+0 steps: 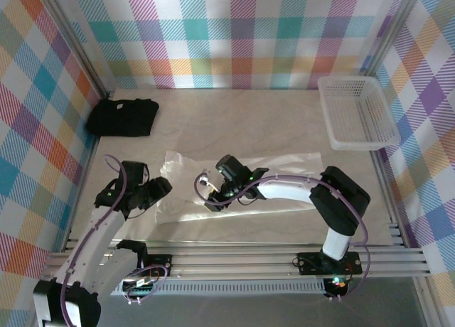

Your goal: Fold the inside-out t-shirt

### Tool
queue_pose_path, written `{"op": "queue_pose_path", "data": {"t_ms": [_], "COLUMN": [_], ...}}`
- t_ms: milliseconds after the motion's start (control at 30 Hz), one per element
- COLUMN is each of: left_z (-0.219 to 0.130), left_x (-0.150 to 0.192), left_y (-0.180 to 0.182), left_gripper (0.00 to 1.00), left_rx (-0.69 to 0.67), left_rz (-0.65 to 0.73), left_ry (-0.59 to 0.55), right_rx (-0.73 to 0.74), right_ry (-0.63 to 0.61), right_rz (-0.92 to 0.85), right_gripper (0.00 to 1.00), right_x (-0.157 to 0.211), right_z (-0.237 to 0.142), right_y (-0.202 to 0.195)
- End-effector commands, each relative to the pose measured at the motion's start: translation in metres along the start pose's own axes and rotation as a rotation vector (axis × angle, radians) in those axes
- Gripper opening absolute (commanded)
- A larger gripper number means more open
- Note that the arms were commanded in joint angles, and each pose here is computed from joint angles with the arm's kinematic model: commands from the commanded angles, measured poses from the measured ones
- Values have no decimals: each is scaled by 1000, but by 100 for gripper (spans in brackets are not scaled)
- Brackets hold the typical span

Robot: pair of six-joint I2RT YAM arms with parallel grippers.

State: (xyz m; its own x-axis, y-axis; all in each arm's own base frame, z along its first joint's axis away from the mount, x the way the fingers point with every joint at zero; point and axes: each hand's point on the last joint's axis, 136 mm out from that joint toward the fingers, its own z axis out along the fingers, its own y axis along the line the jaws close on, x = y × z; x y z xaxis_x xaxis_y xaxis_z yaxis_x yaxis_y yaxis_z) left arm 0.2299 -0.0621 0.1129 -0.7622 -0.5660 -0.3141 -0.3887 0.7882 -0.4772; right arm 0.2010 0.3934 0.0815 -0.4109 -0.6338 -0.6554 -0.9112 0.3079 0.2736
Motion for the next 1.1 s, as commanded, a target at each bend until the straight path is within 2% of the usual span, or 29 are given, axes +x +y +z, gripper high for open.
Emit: {"op": "queue_pose_path", "data": {"t_ms": [0,100,233,367,500,600,700,800,1067], "left_z": [5,29,76,126,161,182,190,184,136], "left_x": [-41,-64,-80,-100,-113,-110,-108,-120,-145], "left_y": [-49,-97,-131,-123,-84,-51,-37,-38,-53], "left_gripper": [59,59,57,55,54,54,54,56,62], "left_rx": [144,272,272,165,32,-42,-70,-82,-89], "left_rz": [72,106,181,185,141,107,88,104,130], "left_ry": [-82,-88,-63,-62,-53,-16,-4,-34,-151], "right_rx": [-71,-34,23,58,107,127,131,140,115], "right_ry": [-161,-218,-226,-158,-53,6,38,36,-40], "right_rz": [68,225,347,441,506,551,561,544,472], "right_gripper": [44,42,37,31,28,28,29,30,37], "right_x": [-35,-50,-55,-37,0,25,34,29,-4], "right_z": [-22,-15,2,26,41,45,46,40,9], "right_y": [-4,-34,-59,-75,-85,-90,-91,-92,-78]}}
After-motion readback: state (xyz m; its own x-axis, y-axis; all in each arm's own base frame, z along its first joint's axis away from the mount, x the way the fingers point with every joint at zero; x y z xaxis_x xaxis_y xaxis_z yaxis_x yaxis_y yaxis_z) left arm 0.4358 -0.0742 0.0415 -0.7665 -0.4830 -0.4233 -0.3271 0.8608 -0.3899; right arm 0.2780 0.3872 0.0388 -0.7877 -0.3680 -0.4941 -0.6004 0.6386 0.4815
